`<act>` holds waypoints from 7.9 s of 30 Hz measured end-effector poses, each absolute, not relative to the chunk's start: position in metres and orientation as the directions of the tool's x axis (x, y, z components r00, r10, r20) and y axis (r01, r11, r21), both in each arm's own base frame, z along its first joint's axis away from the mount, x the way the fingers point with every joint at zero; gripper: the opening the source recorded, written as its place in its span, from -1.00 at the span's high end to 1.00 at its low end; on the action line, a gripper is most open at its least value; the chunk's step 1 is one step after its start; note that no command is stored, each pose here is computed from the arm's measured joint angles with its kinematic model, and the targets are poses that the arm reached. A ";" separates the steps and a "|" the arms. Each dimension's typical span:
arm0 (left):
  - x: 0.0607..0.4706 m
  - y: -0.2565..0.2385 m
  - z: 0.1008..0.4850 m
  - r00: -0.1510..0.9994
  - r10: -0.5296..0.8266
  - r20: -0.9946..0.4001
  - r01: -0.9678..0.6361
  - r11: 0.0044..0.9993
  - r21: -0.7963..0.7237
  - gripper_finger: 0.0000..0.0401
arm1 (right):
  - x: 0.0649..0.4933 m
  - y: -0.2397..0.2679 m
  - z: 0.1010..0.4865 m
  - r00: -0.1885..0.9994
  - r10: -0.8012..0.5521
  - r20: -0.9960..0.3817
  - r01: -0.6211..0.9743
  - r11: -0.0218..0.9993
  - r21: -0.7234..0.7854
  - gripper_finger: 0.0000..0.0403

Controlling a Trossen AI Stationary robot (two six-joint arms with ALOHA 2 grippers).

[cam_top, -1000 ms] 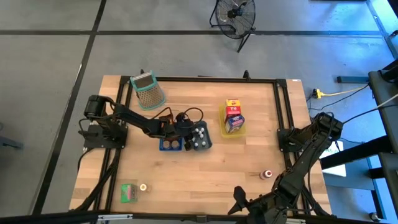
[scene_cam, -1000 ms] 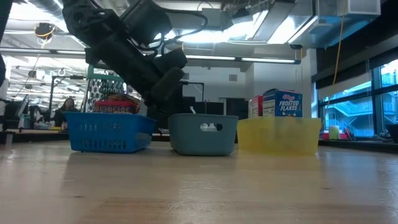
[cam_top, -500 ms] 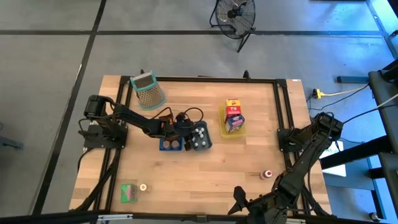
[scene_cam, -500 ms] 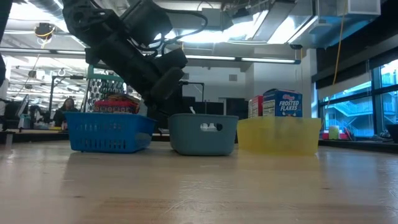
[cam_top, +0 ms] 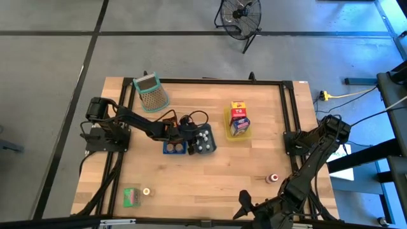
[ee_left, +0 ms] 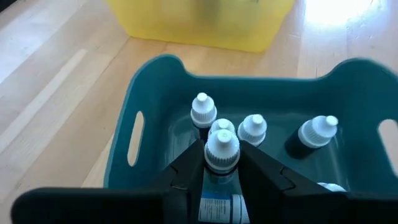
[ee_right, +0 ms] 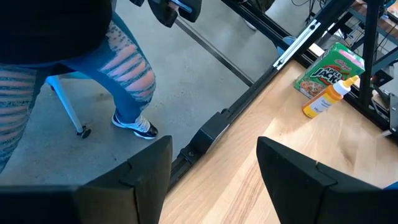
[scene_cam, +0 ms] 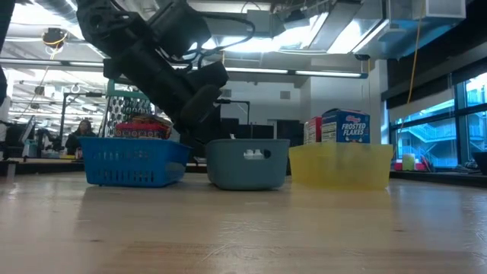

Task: Pick & Place Kitchen Items
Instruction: Put the small food coloring bottle into the gray bin, then put the green cereal box into the yellow bin

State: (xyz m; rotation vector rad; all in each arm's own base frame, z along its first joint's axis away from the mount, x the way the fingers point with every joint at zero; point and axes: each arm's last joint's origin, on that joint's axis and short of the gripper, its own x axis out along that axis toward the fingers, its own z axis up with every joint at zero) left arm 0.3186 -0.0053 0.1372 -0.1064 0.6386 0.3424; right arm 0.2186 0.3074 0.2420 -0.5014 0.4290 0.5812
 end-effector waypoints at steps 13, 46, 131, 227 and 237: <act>0.320 -0.006 0.139 0.764 0.277 -0.583 -0.343 0.939 -0.002 0.58 | 0.219 0.307 0.242 0.756 0.408 -0.512 -0.610 0.724 -0.323 -0.17; 0.321 -0.009 0.141 0.769 0.295 -0.567 -0.366 0.931 -0.013 0.39 | 0.219 0.307 0.242 0.756 0.408 -0.512 -0.610 0.724 -0.323 -0.17; 0.139 -0.178 0.304 0.901 -0.378 -0.214 0.374 0.925 -0.059 -0.15 | 0.277 0.265 0.251 0.812 0.388 -0.436 -0.488 0.861 -0.142 -0.17; 0.126 -0.219 0.337 0.089 0.012 -0.996 -0.694 0.718 -0.054 -0.45 | 0.345 0.192 0.284 0.851 0.514 -0.111 -0.503 0.735 -0.454 -0.17; 0.126 -0.219 0.338 0.096 0.017 -0.995 -0.777 0.626 -0.064 -0.47 | 0.343 0.192 0.273 0.832 0.506 -0.226 -0.554 0.743 -0.375 -0.17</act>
